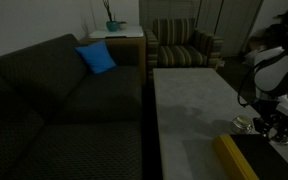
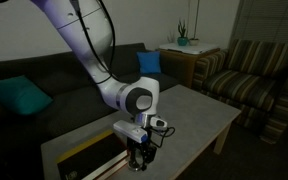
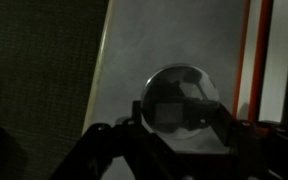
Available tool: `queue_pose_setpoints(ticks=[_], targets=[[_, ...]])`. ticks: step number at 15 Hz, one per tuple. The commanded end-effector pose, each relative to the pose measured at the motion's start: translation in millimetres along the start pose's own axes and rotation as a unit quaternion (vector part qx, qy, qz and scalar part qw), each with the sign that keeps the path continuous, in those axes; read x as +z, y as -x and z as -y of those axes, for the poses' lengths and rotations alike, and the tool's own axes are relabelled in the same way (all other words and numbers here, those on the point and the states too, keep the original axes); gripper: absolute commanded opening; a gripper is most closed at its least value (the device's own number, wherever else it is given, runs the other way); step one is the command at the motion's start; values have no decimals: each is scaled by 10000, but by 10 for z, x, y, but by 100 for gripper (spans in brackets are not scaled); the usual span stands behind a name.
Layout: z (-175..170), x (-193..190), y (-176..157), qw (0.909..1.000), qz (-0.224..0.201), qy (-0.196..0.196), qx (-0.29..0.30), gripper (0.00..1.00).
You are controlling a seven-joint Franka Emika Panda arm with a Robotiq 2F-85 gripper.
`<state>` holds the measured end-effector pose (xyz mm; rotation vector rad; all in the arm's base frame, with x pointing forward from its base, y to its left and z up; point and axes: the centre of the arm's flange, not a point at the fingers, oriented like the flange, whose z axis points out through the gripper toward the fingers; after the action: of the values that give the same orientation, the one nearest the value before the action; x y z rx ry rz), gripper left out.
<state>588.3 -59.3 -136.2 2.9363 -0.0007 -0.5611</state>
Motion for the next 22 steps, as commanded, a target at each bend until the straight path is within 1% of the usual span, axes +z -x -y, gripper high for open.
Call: queue_pose_setpoints(ticks=[1, 4, 6, 8, 14, 15, 16, 17, 18, 20, 22], targets=[[-169, 161, 11, 9988, -342, -198, 283, 43], [-194, 342, -144, 9955, -628, -474, 526, 43], [-188, 484, -191, 9941, -632, -612, 640, 43], [-176, 572, -200, 9935, -605, -670, 695, 43], [-185, 522, -161, 9923, -582, -713, 832, 43], [-180, 524, -165, 9923, -578, -701, 842, 82], [-176, 501, -158, 9926, -556, -668, 850, 93], [-173, 500, -158, 9926, -558, -653, 854, 98], [-172, 471, -148, 9928, -563, -640, 838, 100], [-174, 413, -130, 9930, -576, -647, 806, 100], [-186, 334, -98, 9931, -621, -572, 812, 100]])
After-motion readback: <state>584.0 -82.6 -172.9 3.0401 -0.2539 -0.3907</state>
